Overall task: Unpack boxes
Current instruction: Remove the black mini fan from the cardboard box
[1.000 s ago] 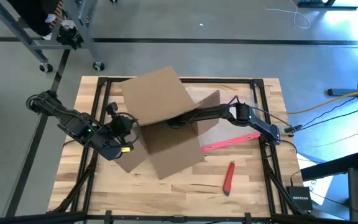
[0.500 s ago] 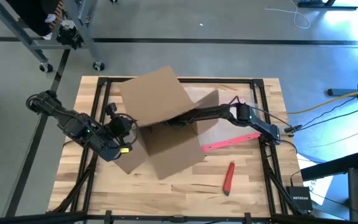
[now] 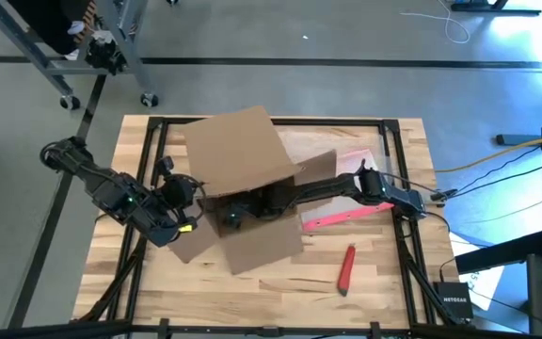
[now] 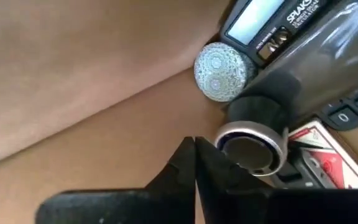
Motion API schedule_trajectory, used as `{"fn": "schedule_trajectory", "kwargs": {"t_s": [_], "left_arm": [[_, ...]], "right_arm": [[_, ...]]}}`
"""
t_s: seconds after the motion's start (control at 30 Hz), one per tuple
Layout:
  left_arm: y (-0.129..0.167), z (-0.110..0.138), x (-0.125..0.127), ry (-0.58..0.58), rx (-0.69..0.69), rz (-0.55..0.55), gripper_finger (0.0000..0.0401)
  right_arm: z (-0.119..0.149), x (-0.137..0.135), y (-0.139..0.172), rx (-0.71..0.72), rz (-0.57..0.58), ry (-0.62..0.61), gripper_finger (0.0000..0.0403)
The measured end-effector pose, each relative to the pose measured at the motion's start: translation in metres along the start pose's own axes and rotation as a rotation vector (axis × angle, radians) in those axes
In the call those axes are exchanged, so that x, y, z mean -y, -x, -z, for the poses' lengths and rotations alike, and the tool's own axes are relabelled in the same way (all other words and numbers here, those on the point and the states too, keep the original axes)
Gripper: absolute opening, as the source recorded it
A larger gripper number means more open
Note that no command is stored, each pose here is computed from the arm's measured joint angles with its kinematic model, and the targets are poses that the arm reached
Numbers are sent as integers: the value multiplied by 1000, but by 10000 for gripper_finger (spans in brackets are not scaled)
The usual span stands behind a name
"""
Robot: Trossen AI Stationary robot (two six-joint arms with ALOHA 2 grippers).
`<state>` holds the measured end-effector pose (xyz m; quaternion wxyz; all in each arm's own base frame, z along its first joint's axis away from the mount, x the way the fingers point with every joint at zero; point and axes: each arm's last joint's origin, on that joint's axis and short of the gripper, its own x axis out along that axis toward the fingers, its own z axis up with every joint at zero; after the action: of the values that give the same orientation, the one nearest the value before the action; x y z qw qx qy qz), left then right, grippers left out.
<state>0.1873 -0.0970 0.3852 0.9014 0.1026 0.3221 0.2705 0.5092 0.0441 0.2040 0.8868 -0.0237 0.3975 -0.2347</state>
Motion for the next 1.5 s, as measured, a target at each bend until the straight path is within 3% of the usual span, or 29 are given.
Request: {"fn": "schedule_trajectory", "kwargs": {"t_s": [0.17,0.4,0.53,0.8,1.03,1.2,1.4,1.5], "left_arm": [[0,0,0,-1,4,-8,3],[0,0,0,-16,-5,5,3],[-1,0,0,-16,0,0,3],[-1,0,1,-21,-3,6,3],[-1,-1,1,-22,3,1,3],[-2,-1,3,-28,-3,17,3],[-1,-3,5,-35,13,30,3],[-1,-4,5,-29,24,30,3]], "right_arm": [[-9,11,4,-17,26,-35,46],[-7,39,-2,-149,73,258,165],[-2,57,-16,-203,78,414,208],[4,88,-46,-199,52,553,218],[7,107,-60,-211,-97,526,218],[10,117,-73,-240,84,560,218],[3,116,-74,-184,93,645,218],[5,122,-82,-171,41,646,218]]}}
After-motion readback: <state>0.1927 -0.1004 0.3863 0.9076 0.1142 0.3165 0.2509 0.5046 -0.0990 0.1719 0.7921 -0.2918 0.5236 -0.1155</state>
